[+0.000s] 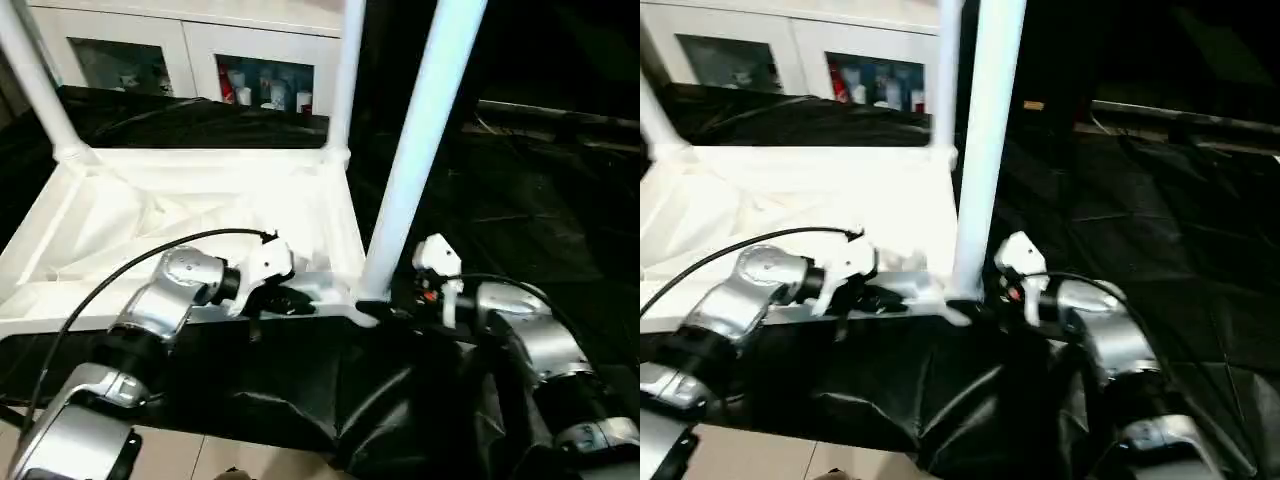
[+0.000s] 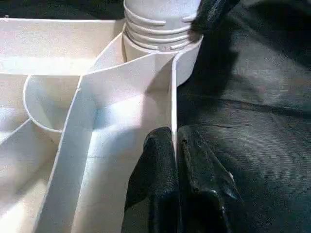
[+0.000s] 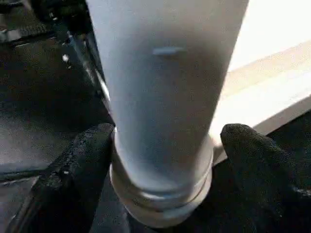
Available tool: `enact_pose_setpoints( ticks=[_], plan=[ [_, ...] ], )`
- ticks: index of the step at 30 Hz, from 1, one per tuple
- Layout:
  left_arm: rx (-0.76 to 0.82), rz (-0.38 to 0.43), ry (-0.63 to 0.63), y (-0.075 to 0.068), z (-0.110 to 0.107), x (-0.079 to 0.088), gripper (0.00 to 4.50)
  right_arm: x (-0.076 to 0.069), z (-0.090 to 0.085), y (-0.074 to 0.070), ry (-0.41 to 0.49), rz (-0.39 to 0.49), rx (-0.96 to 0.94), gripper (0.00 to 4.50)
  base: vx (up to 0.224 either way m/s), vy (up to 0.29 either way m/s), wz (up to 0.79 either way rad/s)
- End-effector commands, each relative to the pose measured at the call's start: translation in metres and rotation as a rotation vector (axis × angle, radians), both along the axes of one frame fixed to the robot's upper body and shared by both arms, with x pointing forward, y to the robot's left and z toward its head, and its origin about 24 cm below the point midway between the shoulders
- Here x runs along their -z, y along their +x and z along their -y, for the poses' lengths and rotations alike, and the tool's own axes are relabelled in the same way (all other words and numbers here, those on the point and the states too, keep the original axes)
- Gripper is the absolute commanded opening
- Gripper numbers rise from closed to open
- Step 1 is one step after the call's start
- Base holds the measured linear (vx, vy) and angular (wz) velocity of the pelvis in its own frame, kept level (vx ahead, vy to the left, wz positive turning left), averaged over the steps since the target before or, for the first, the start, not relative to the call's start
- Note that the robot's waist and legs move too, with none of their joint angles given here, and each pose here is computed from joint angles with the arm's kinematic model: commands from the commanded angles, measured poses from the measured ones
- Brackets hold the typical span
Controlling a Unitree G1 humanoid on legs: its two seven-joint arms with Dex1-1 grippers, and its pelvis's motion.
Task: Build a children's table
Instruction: Rotate leg to tighten
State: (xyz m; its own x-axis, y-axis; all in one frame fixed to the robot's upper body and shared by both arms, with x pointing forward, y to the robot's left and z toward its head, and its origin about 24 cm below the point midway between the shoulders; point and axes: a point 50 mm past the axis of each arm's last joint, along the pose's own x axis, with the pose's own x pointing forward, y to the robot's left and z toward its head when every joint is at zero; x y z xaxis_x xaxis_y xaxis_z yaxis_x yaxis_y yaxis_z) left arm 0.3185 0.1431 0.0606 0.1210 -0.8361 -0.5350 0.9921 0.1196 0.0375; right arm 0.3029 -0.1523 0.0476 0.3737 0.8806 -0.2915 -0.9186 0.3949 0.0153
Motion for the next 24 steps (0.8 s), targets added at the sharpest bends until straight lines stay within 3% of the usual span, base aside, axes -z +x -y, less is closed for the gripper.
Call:
enact_pose_setpoints(
  ticks=[1,2,3,13,16,20,22,24],
  plan=[
    [0.049,0.014,-0.062,-0.002,0.008,-0.008,0.00,-0.002,0.004,0.000,0.001,0.005,-0.004,3.81,0.000,0.000,0.00],
    [0.047,0.019,-0.062,-0.001,0.008,-0.008,0.00,-0.002,0.004,-0.001,0.000,0.002,-0.008,3.81,0.000,0.000,0.00],
    [0.046,0.019,-0.062,-0.001,0.008,-0.008,0.00,-0.002,0.004,-0.001,-0.001,0.001,-0.010,3.47,0.000,0.000,0.00],
    [-0.025,0.044,-0.071,0.005,0.010,-0.010,0.00,0.002,0.000,0.000,0.032,-0.016,0.033,2.80,0.000,0.000,0.00],
    [-0.231,0.125,-0.065,0.026,0.021,-0.009,0.00,0.018,-0.002,0.011,0.026,-0.027,0.308,2.76,0.000,0.000,0.00],
    [-0.336,0.172,-0.072,0.037,0.035,-0.008,0.00,0.032,-0.008,0.019,0.018,-0.062,0.524,2.72,0.000,0.000,0.00],
    [-0.426,0.192,-0.095,0.044,0.058,-0.009,0.00,0.039,-0.027,0.024,0.008,-0.080,0.663,2.72,0.000,0.000,0.00],
    [-0.439,0.198,-0.102,0.045,0.068,-0.010,0.00,0.040,-0.037,0.026,0.003,-0.084,0.676,2.72,0.000,0.000,0.00]
  ],
)
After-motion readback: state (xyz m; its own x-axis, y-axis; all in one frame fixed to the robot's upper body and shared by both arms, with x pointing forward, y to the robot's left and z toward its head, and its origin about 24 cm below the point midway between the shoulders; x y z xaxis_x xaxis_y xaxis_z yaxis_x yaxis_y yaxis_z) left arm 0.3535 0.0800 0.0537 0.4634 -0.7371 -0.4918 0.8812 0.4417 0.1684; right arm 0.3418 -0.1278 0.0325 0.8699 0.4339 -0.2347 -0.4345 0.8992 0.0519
